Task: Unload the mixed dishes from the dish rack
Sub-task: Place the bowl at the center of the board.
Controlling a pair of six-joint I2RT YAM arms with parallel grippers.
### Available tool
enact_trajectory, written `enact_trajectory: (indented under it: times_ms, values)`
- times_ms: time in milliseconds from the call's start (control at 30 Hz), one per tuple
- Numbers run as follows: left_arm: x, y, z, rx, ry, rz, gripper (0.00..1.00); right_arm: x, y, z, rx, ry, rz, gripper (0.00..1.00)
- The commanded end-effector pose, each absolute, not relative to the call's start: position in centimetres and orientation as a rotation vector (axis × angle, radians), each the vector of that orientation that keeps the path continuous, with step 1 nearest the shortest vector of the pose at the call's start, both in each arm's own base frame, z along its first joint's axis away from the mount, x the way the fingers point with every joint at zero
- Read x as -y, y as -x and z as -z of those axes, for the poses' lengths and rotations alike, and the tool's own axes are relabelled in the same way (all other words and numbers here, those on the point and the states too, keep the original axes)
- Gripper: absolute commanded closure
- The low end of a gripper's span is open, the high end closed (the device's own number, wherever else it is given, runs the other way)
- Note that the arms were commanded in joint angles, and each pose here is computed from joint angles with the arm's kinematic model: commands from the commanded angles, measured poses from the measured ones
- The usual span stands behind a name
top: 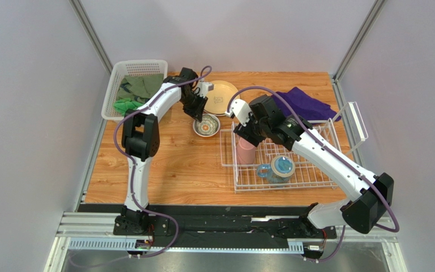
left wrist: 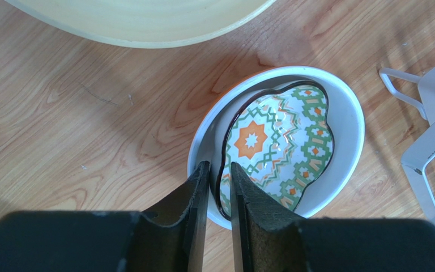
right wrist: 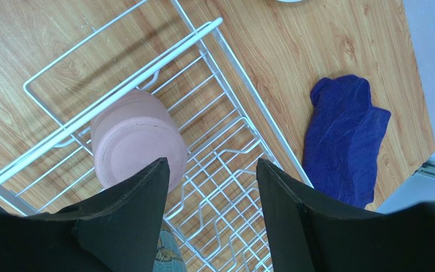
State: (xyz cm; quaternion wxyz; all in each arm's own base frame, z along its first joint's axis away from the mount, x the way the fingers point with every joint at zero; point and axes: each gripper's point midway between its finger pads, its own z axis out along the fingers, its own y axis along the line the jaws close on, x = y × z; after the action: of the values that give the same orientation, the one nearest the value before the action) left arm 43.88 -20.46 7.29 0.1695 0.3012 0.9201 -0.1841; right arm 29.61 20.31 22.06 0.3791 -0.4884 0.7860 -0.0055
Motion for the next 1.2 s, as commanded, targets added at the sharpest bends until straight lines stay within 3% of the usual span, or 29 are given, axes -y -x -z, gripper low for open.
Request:
enact_trajectory:
  times_ms: [0,333,1167]
  values:
    - [20.4,-44.1,-8.5,-2.579,-0.868,0.506,0.71,-20.3,-29.6,-24.2,-1.952,1.183,-0.019,0.36]
    - [20.5,-44.4,-11.2,-2.536,-0.861,0.491,0.61,-20.2,-29.2,-24.8,-1.950,1.157,-0.039,0.34]
    - [19.8,-45.1,-16.8,-2.420,-0.865,0.375,0.58,-20.6,-27.8,-23.1,-2.012,1.181,-0.115,0.30]
